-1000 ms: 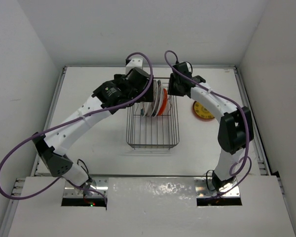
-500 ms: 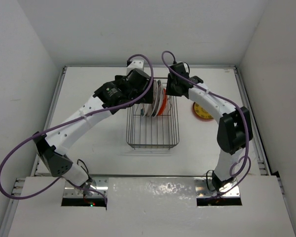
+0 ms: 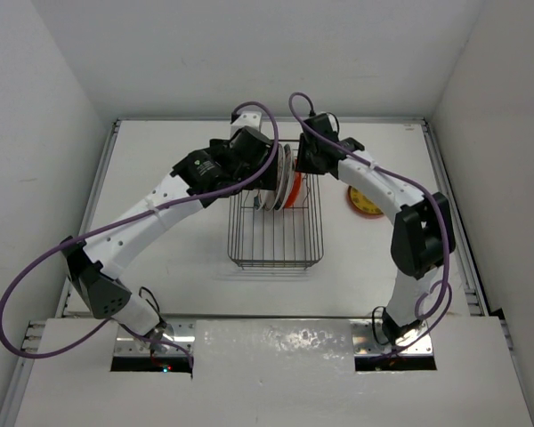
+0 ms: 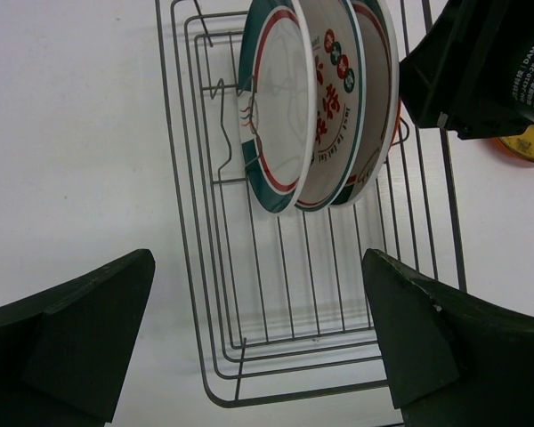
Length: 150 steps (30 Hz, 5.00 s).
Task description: Unload the plates from the dish rack
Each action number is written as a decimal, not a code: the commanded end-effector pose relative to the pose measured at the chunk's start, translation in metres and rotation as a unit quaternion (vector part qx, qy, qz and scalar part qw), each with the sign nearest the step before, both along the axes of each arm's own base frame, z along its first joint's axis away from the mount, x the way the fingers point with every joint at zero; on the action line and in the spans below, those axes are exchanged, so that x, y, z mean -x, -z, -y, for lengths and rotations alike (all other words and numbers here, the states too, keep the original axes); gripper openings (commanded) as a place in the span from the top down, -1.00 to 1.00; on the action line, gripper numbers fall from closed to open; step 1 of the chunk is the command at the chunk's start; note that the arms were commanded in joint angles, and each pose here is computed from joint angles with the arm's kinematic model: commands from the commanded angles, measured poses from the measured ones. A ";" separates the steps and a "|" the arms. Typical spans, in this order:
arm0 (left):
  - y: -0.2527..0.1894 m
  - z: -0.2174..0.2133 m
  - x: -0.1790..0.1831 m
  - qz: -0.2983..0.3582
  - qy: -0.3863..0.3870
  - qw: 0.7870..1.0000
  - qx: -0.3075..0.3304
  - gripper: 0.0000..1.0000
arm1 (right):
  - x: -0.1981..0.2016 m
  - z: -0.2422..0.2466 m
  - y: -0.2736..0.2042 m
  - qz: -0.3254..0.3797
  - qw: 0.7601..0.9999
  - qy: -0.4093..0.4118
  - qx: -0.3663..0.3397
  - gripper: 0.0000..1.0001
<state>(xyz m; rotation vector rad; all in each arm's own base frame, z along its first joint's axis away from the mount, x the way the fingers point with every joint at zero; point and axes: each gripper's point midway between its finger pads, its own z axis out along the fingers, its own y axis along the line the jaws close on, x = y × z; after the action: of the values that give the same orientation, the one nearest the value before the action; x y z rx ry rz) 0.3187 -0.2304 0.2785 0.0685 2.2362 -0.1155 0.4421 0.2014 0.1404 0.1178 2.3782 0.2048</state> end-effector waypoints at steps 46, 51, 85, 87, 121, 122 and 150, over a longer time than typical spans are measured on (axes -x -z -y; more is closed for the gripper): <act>-0.024 0.002 0.011 0.024 0.040 0.997 0.066 -1.00 | 0.044 0.216 -0.076 0.193 0.910 0.364 -0.045 1.00; -0.022 0.005 0.012 0.021 0.056 0.996 0.062 -1.00 | 0.054 0.239 -0.026 0.221 0.884 0.401 -0.089 1.00; 0.008 0.018 -0.065 -0.016 0.015 1.000 0.008 -0.90 | 0.093 0.233 0.024 -0.036 0.925 0.378 -0.001 -0.98; 0.009 0.017 -0.082 -0.028 0.015 0.999 0.036 -0.69 | 0.090 0.208 0.017 -0.036 0.944 0.326 -0.030 -0.98; 0.058 0.052 -0.116 -0.104 0.076 0.974 0.188 0.94 | 0.129 0.143 -0.011 -0.039 0.988 0.141 -0.053 -0.98; 0.040 0.054 -0.120 -0.087 0.085 0.974 0.193 0.97 | 0.128 0.142 -0.013 -0.039 0.988 0.142 -0.055 -0.98; 0.089 -0.204 -0.184 -0.075 -0.297 0.951 -0.052 1.00 | 0.128 0.128 -0.030 -0.042 0.991 0.104 -0.077 -0.98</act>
<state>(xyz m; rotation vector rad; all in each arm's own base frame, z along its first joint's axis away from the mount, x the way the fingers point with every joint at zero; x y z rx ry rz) 0.4994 -0.0508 0.2420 -0.4899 2.2261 0.2422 0.3114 0.0678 0.1570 0.4919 2.4443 0.2479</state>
